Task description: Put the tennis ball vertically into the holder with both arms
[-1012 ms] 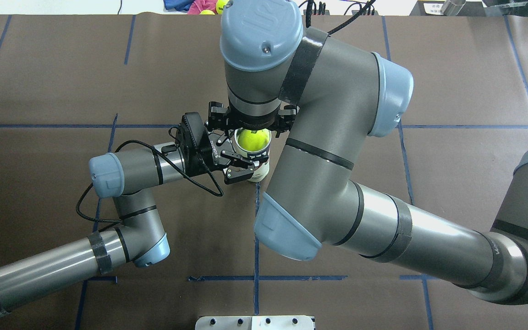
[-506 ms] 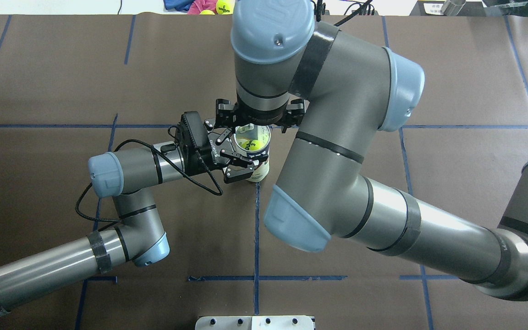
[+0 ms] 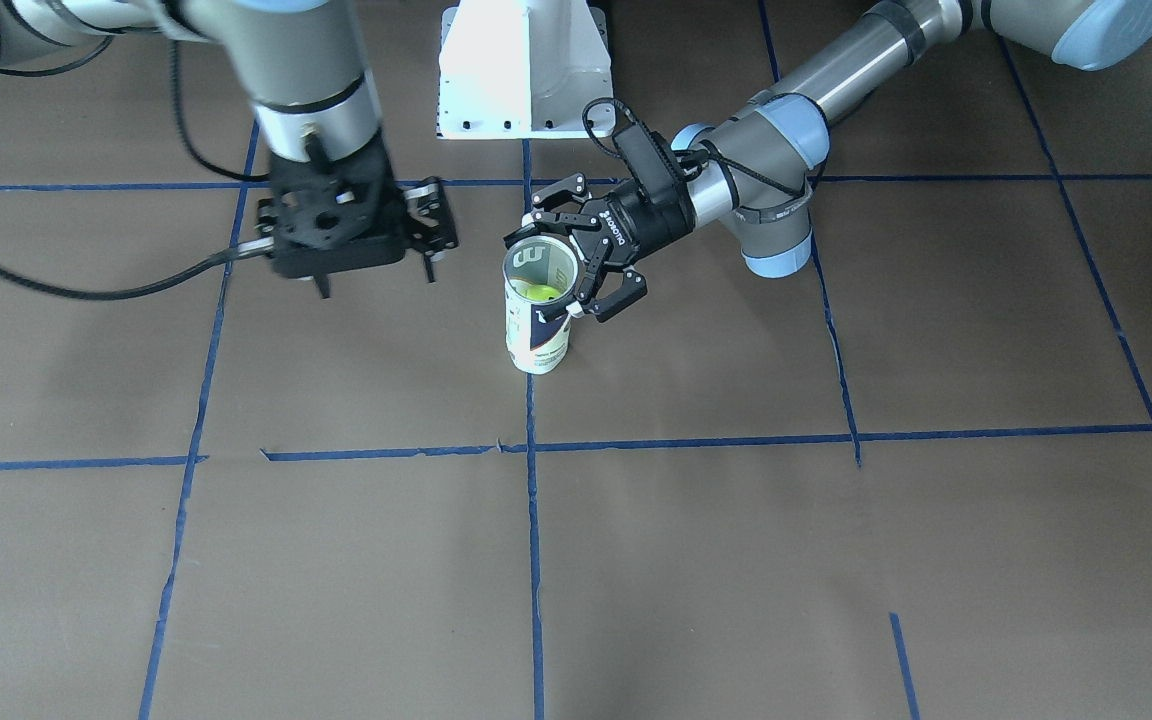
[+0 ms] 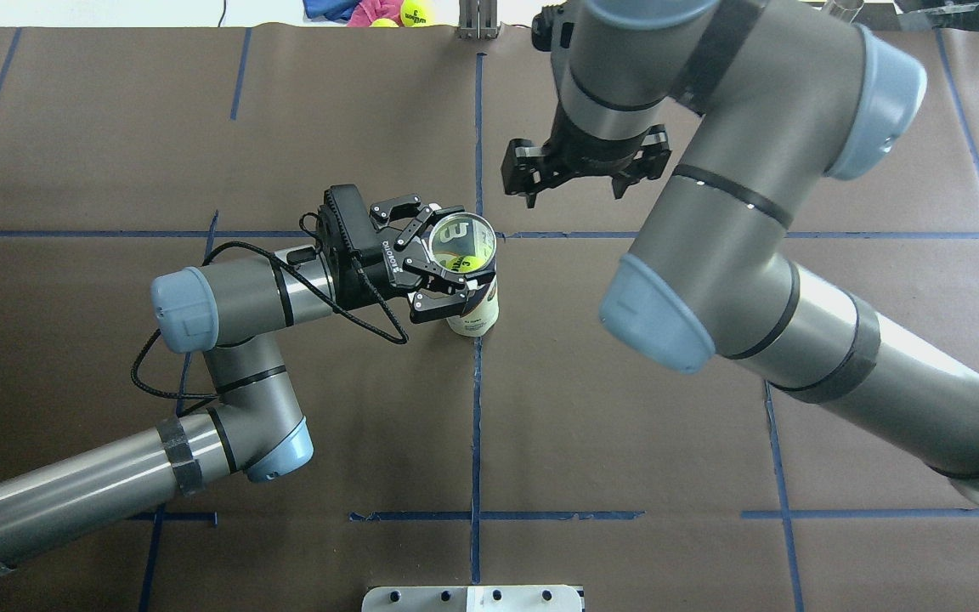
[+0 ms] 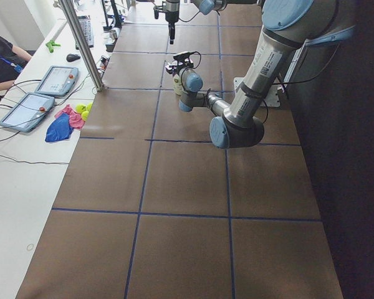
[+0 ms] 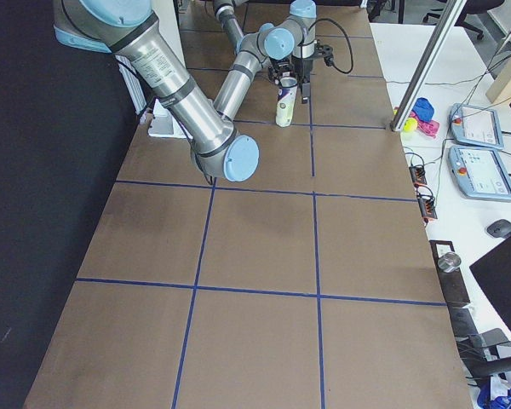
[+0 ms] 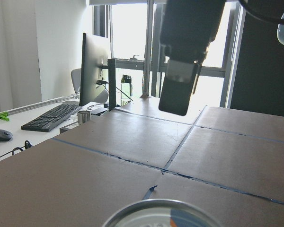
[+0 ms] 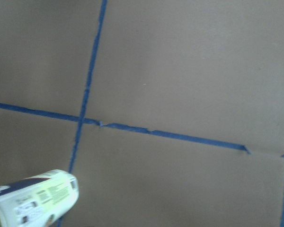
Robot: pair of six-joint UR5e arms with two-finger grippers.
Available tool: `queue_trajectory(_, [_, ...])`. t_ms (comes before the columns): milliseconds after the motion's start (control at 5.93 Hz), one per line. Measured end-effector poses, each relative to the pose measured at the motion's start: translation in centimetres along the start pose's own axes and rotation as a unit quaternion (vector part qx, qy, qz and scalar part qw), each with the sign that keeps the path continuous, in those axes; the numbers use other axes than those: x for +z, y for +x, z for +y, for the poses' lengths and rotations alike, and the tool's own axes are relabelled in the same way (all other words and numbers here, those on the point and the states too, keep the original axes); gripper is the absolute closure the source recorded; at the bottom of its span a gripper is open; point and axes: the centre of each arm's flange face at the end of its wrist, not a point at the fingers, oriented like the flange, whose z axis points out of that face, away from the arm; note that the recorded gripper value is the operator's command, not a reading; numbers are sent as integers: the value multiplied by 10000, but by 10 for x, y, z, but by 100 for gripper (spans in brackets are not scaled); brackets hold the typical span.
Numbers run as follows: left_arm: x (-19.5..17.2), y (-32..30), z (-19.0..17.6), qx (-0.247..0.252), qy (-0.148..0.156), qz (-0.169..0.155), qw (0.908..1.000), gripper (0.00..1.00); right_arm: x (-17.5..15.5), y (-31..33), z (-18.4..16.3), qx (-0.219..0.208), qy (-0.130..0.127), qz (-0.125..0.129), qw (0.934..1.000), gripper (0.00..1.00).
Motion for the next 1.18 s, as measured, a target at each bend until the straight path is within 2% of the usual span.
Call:
queue_trajectory(337, [-6, -12, -32, -50, 129, -95, 9999, 2, 5, 100, -18, -472, -110, 237, 9985, 1])
queue_trajectory(506, [-8, -31, -51, -34, -10, -332, 9994, 2, 10, 163, -21, -677, -160, 235, 9973, 1])
queue_trajectory(675, [-9, -56, -65, 10, -252, -653, 9975, 2, 20, 231, -22, -848, -133, 123, 9962, 1])
queue_trajectory(1012, [-24, -129, -91, 36, -1162, -1238, 9855, 0, 32, 376, -3, -1172, -110, 33, 9930, 1])
queue_trajectory(1181, [-45, -176, -111, -66, -1741, -1519, 9729, 0, 31, 441, 17, -1279, -163, 4, 9916, 1])
